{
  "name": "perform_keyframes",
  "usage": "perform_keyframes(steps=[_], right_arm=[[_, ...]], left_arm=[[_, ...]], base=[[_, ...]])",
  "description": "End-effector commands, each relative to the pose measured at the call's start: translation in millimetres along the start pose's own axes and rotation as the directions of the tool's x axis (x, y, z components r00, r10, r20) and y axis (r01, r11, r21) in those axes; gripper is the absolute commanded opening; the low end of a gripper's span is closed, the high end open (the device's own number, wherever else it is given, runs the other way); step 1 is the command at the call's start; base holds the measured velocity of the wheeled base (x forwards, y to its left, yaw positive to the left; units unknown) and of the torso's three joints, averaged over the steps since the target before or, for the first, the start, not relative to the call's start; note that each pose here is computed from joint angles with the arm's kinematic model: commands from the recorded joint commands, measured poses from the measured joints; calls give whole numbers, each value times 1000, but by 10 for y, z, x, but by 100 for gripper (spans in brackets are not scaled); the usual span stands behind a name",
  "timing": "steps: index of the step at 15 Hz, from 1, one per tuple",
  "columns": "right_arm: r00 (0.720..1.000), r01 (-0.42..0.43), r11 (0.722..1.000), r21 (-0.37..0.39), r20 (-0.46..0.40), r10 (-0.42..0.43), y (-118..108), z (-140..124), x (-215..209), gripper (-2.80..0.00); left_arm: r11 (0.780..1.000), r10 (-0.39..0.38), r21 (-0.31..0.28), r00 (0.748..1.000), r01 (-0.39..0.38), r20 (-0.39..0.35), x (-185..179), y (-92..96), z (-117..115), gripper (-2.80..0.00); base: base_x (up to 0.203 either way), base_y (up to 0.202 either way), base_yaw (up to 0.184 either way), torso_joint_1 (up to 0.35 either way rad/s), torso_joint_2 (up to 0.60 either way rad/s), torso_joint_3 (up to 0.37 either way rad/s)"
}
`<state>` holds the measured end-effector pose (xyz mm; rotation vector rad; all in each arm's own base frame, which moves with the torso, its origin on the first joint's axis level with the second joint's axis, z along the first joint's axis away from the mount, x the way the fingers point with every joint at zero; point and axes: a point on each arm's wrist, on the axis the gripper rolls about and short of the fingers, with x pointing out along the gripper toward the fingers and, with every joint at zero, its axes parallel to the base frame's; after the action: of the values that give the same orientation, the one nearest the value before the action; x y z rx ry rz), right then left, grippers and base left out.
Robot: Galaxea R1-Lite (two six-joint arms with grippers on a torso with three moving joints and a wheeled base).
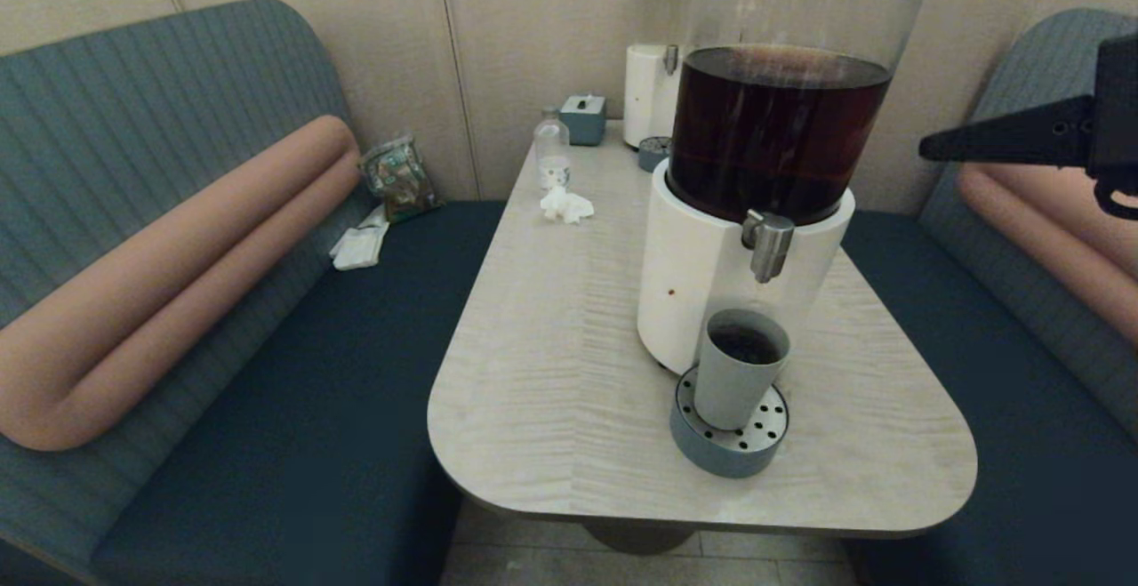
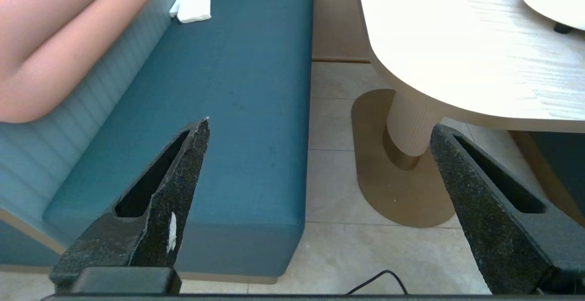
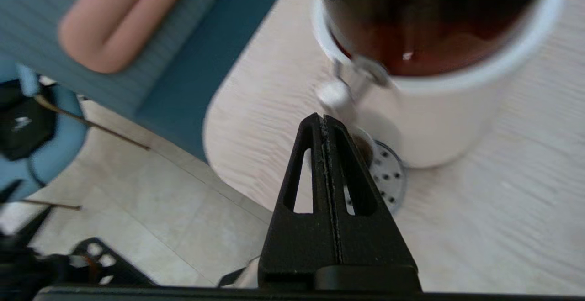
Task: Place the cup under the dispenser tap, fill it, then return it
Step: Turn off the faucet
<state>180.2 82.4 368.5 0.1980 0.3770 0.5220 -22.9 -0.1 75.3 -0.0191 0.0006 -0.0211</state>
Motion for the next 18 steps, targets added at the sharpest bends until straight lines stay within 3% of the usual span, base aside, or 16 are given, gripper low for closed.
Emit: perform_keyframes(steps=[1,3,7,18], right_arm=[[999,-20,1000,13,-37,20,73,157,229,-280],[996,-27,998,56,-81,31,140,262,370,-280],[977,2,996,85,-212,16,226,141,744,-280],[970,107,993,56,-225,-92,189,41,1143,-280]], left_arm=[[1000,0,-1,1000,0,-1,1,0,0,0],[1000,-1,-1,1000,1,-1,1,0,0,0],[1000,0,-1,1000,0,-1,1,0,0,0],[1000,0,-1,1000,0,0,0,0,0,0]], base=[[0,0,0,0,0,0],[0,0,0,0,0,0],[0,0,0,0,0,0],[0,0,0,0,0,0]])
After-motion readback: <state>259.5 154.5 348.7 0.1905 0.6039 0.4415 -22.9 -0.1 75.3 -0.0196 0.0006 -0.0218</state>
